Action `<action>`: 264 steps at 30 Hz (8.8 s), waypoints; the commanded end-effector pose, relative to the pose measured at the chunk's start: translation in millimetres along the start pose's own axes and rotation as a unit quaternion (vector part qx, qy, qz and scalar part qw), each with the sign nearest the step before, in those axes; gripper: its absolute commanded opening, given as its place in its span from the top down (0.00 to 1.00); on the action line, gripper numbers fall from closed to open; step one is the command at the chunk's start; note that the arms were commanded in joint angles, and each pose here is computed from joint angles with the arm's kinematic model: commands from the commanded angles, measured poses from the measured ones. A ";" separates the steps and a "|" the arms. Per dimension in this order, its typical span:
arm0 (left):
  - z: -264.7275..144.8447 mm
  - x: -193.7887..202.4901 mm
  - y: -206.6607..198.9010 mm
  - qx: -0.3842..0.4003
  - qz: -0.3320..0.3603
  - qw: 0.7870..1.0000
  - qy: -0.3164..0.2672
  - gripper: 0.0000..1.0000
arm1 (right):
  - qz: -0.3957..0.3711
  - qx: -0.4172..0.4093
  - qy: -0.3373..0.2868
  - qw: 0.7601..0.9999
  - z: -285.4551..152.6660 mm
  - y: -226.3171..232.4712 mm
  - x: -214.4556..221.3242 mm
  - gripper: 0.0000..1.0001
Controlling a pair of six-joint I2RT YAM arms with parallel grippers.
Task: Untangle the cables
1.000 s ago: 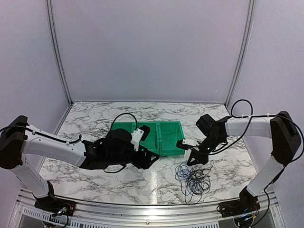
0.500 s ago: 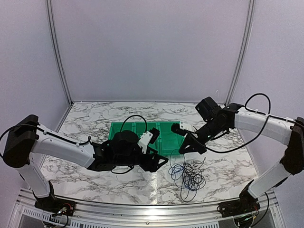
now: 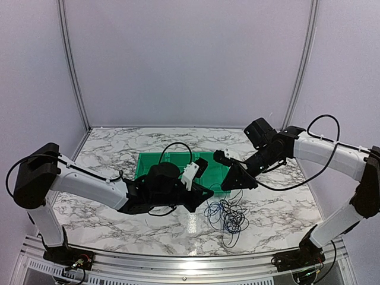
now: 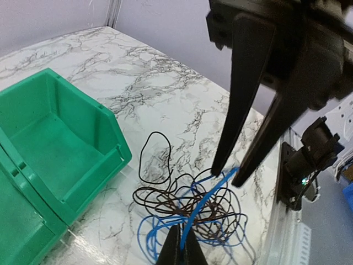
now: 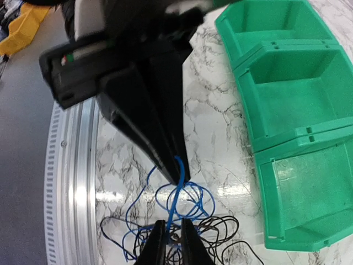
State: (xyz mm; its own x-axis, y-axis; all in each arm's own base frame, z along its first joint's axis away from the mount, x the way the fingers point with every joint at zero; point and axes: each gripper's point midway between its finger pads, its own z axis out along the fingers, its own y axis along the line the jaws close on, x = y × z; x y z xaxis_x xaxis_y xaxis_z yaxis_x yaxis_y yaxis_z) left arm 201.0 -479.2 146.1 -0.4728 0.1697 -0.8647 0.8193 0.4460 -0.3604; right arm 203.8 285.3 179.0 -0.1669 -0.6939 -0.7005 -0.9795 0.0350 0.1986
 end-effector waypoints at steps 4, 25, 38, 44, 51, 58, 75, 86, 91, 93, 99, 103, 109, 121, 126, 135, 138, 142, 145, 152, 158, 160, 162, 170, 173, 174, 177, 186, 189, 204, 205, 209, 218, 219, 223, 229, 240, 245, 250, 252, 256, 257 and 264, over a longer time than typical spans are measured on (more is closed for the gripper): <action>-27.7 -3.3 3.7 -0.015 -0.029 0.999 -0.025 1.00 | -0.022 0.028 0.030 0.999 23.4 -3.5 43.7 0.34; -161.2 -96.8 -9.9 -0.068 -0.041 0.985 -0.153 1.00 | -0.022 0.071 0.170 0.983 106.5 -17.3 135.8 0.75; -291.7 -241.5 -38.2 -0.175 0.108 0.954 -0.221 1.00 | -0.015 0.088 0.185 0.979 102.7 -24.2 142.7 0.76; -298.2 -255.8 -37.9 -0.203 0.146 0.946 -0.208 1.00 | -0.038 0.072 0.131 0.988 72.9 -10.9 95.5 0.52; -255.1 -223.7 -40.6 -0.162 0.137 0.964 -0.158 1.00 | -0.113 0.078 0.038 0.990 12.6 11.4 5.0 0.39; -205.5 -175.8 -33.7 -0.114 0.067 0.979 -0.153 1.00 | -0.107 0.095 -0.017 0.990 1.2 3.4 -38.3 0.36; -171.3 8.7 80.6 -0.241 -0.070 0.962 -0.111 1.00 | -0.056 0.076 0.043 0.995 96.0 -18.5 3.6 0.40; -178.8 37.1 97.3 -0.266 -0.095 0.954 -0.100 1.00 | -0.011 0.069 0.065 0.995 135.1 -44.2 2.5 0.42; -180.8 41.5 98.0 -0.264 -0.098 0.955 -0.098 1.00 | -0.034 0.074 0.093 0.992 148.9 -41.6 16.8 0.39; -182.0 41.7 98.0 -0.263 -0.097 0.955 -0.099 1.00 | -0.033 0.072 0.102 0.992 153.9 -41.7 23.1 0.39; -187.4 38.0 97.8 -0.263 -0.093 0.954 -0.107 1.00 | -0.029 0.112 0.137 0.984 160.8 -59.3 43.0 0.43; -190.5 32.3 95.9 -0.261 -0.089 0.954 -0.115 1.00 | -0.028 0.134 0.154 0.979 160.3 -68.1 50.4 0.63; -204.3 -2.5 83.7 -0.263 -0.057 0.955 -0.125 1.00 | -0.039 0.135 0.180 0.974 149.4 -60.3 68.8 1.00; -352.9 -195.1 35.4 -0.351 0.067 0.905 -0.231 1.00 | -0.012 0.176 0.232 0.957 99.6 -61.0 137.6 1.00; -373.4 -227.1 23.0 -0.353 0.084 0.897 -0.251 1.00 | 0.004 0.183 0.227 0.957 90.7 -64.9 142.4 1.00; -372.7 -242.3 12.4 -0.345 0.111 0.901 -0.240 1.00 | -0.013 0.203 0.215 0.955 67.8 -58.6 138.3 0.84; -362.0 -236.5 15.1 -0.346 0.107 0.903 -0.230 1.00 | -0.017 0.189 0.174 0.966 58.8 -48.4 115.3 0.64; -338.6 -222.4 21.8 -0.350 0.097 0.908 -0.208 1.00 | -0.036 0.150 0.099 0.983 39.5 -24.3 75.8 0.47; -317.9 -207.8 32.3 -0.363 0.083 0.908 -0.190 1.00 | -0.053 0.143 0.046 0.987 21.0 -11.9 46.3 0.40; -264.4 -175.2 73.6 -0.369 0.021 0.918 -0.145 1.00 | -0.007 0.142 -0.043 0.989 -19.3 -26.4 18.8 0.39; -230.8 -150.8 119.9 -0.379 -0.027 0.918 -0.112 1.00 | 0.060 0.179 -0.104 0.977 -44.4 -64.7 33.7 0.40; -222.1 -143.9 134.2 -0.387 -0.036 0.916 -0.101 1.00 | 0.064 0.199 -0.107 0.972 -48.6 -75.5 41.3 0.40; -211.8 -136.2 146.4 -0.389 -0.044 0.916 -0.090 1.00 | 0.065 0.226 -0.096 0.967 -54.8 -84.9 46.7 0.41; -168.0 -100.2 187.3 -0.390 -0.072 0.917 -0.044 1.00 | 0.073 0.254 -0.105 0.959 -68.2 -91.5 54.0 0.41; -154.4 -87.5 199.7 -0.388 -0.082 0.917 -0.034 1.00 | 0.076 0.251 -0.103 0.960 -66.4 -93.0 54.9 0.41; -150.4 -82.2 205.2 -0.391 -0.085 0.916 -0.028 1.00 | 0.076 0.249 -0.102 0.960 -65.0 -93.1 55.9 0.41; -142.7 -67.4 223.6 -0.409 -0.093 0.908 -0.007 1.00 | 0.078 0.247 -0.098 0.961 -63.2 -94.6 58.0 0.41; -110.3 -30.1 246.2 -0.402 -0.113 0.907 0.052 1.00 | 0.080 0.243 -0.091 0.962 -58.3 -96.7 62.5 0.41; -101.2 -20.6 249.1 -0.395 -0.117 0.908 0.070 0.97 | 0.081 0.238 -0.089 0.964 -56.4 -97.0 63.1 0.41; -116.4 -27.7 242.2 -0.390 -0.102 0.911 0.083 0.66 | 0.075 0.240 -0.082 0.964 -56.1 -97.1 65.3 0.41; -120.2 -32.0 240.5 -0.392 -0.099 0.911 0.081 0.62 | 0.075 0.241 -0.082 0.964 -56.2 -97.4 65.7 0.41; -137.4 -53.1 229.2 -0.391 -0.090 0.914 0.061 0.48 | 0.072 0.242 -0.080 0.964 -56.5 -96.7 65.8 0.41; -178.4 -86.8 205.3 -0.388 -0.073 0.919 0.014 0.36 | 0.066 0.235 -0.082 0.966 -54.9 -94.6 65.3 0.42; -179.0 -84.3 201.9 -0.380 -0.076 0.922 0.015 0.36 | 0.064 0.232 -0.082 0.967 -54.2 -93.5 65.1 0.42; -169.5 -69.6 176.7 -0.322 -0.080 0.943 0.027 0.44 | 0.043 0.226 -0.079 0.970 -52.2 -88.1 61.2 0.47; -138.6 -47.6 115.1 -0.260 -0.022 0.964 0.048 0.45 | -0.006 0.190 -0.050 0.981 -23.0 -63.8 50.2 0.56; -31.5 15.7 52.0 -0.135 -0.073 0.985 0.074 0.44 | -0.029 0.139 -0.019 0.990 12.5 -33.9 54.7 0.55; 10.9 34.2 59.5 -0.158 -0.099 0.976 0.109 0.46 | -0.028 0.146 -0.024 0.989 10.5 -34.0 54.4 0.53; 25.9 55.5 74.9 -0.199 -0.098 0.962 0.159 0.54 | -0.023 0.148 -0.021 0.989 11.6 -34.9 56.6 0.53; 29.0 58.5 74.7 -0.195 -0.101 0.962 0.166 0.54 | -0.022 0.145 -0.020 0.989 13.0 -34.5 57.7 0.53; 33.9 72.7 73.3 -0.180 -0.112 0.959 0.189 0.52 | -0.022 0.143 -0.018 0.989 14.9 -36.4 58.2 0.52; 33.5 75.7 72.2 -0.178 -0.114 0.958 0.194 0.53 | -0.022 0.142 -0.018 0.989 15.4 -36.9 57.5 0.52; 28.6 82.8 70.2 -0.169 -0.116 0.957 0.206 0.81 | -0.011 0.127 -0.015 0.992 22.5 -40.8 56.4 0.52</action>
State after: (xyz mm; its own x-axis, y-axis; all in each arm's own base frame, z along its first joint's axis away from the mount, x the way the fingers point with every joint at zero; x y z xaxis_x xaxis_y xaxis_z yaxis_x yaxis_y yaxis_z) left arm 234.2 -465.5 48.3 -0.7630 0.2999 -0.5726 0.5528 0.7619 -0.3376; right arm 227.8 251.3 111.6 -0.1454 -0.6846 -0.7143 -0.9766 0.2149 -0.0072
